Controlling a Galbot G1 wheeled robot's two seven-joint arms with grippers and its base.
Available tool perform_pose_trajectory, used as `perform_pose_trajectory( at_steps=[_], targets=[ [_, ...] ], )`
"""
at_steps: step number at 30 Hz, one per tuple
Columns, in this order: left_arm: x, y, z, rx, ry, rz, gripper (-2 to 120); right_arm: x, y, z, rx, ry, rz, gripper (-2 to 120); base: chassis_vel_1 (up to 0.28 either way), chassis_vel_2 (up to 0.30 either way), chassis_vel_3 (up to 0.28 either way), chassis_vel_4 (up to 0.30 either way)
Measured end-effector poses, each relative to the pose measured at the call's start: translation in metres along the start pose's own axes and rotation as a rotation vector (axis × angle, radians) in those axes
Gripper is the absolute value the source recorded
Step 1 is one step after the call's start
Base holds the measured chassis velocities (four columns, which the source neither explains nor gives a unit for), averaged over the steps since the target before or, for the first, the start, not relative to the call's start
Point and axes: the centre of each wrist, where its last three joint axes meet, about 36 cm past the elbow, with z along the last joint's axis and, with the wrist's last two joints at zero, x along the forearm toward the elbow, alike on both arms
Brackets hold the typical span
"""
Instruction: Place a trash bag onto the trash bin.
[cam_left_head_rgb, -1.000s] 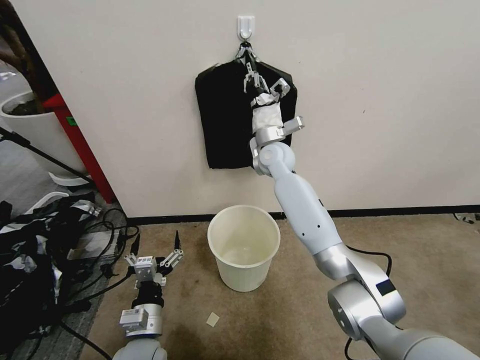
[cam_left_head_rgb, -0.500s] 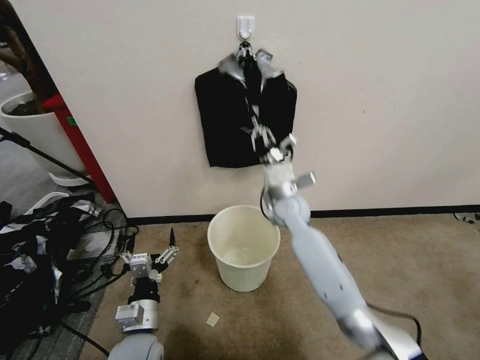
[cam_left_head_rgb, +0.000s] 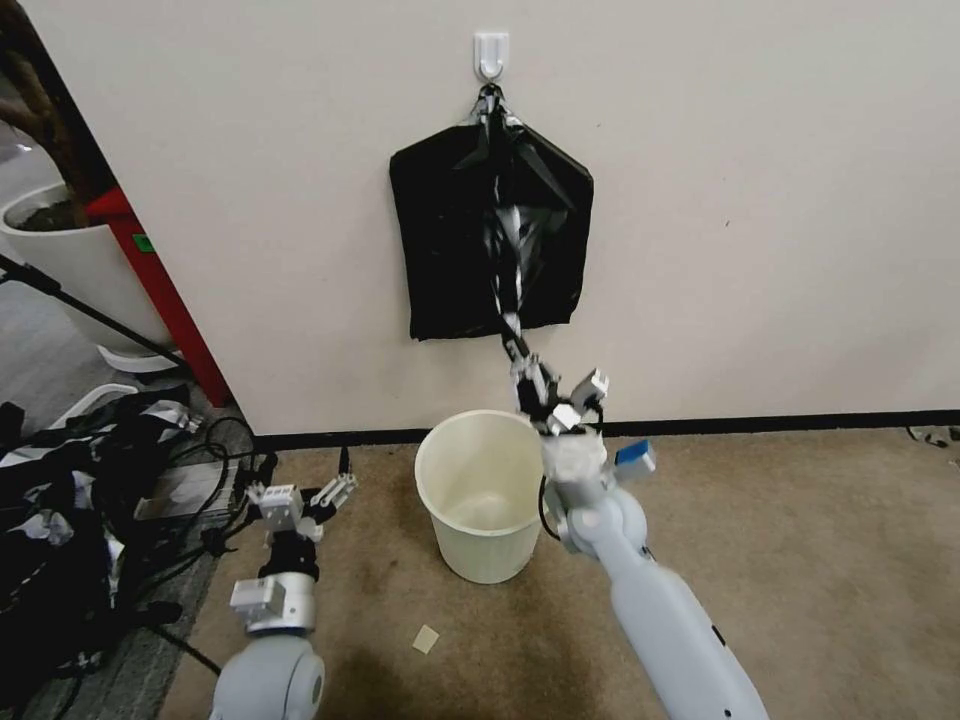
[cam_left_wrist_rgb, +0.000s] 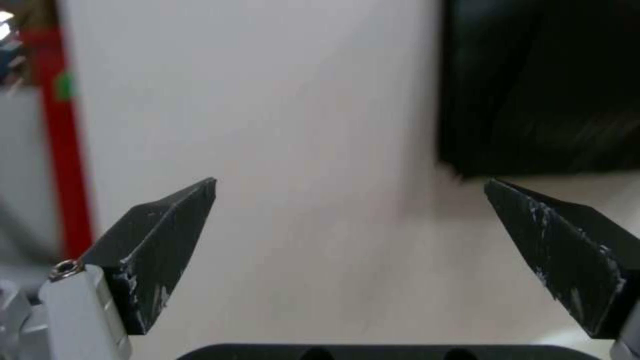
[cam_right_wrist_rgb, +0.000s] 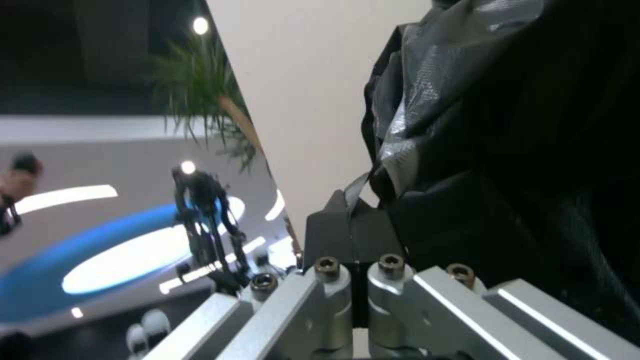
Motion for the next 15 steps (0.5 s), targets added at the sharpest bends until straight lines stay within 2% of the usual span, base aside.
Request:
perform_pose_trajectory(
  at_steps=[2,3,4,5,6,7,9,11,12,13,15],
  targets=[
    [-0.017,0.005,-0.008,-0.017,-0.055,0.08,100,-0.004,-0.005,-0.005,0.05,0.004,0.011,0,0.0,0.0,0.0,0.0],
    [-0.017,0.005,-0.008,-0.017,-0.055,0.08,100,-0.004,-0.005,-0.005,0.05,0.004,0.011,0,0.0,0.0,0.0,0.0],
    [-0.036,0.011,-0.018,-0.036,-0.118,0.167,100,-0.011,-0.007,-0.01,0.099,-0.005,0.03,0,0.0,0.0,0.0,0.0],
    [-0.048,0.016,-0.025,-0.052,-0.151,0.225,100,-0.018,-0.007,-0.014,0.126,-0.019,0.045,0,0.0,0.0,0.0,0.0],
    [-0.056,0.02,-0.031,-0.066,-0.17,0.265,100,-0.024,-0.007,-0.016,0.143,-0.031,0.056,0,0.0,0.0,0.0,0.0],
    [-0.056,0.02,-0.031,-0.066,-0.17,0.265,100,-0.024,-0.007,-0.016,0.143,-0.031,0.056,0,0.0,0.0,0.0,0.0],
    [-0.084,0.028,-0.051,-0.114,-0.215,0.376,100,-0.042,-0.002,-0.022,0.181,-0.071,0.107,0,0.0,0.0,0.0,0.0],
    [-0.09,0.029,-0.056,-0.125,-0.217,0.398,100,-0.045,0.0,-0.023,0.184,-0.078,0.116,0,0.0,0.0,0.0,0.0],
    [-0.105,0.029,-0.069,-0.147,-0.21,0.451,100,-0.051,0.003,-0.022,0.188,-0.09,0.142,0,0.0,0.0,0.0,0.0],
    [-0.109,0.028,-0.073,-0.154,-0.208,0.464,100,-0.052,0.004,-0.021,0.188,-0.093,0.148,0,0.0,0.0,0.0,0.0],
    [-0.139,0.023,-0.101,-0.202,-0.213,0.52,100,-0.055,0.008,-0.017,0.186,-0.102,0.168,0,0.0,0.0,0.0,0.0]
  ],
)
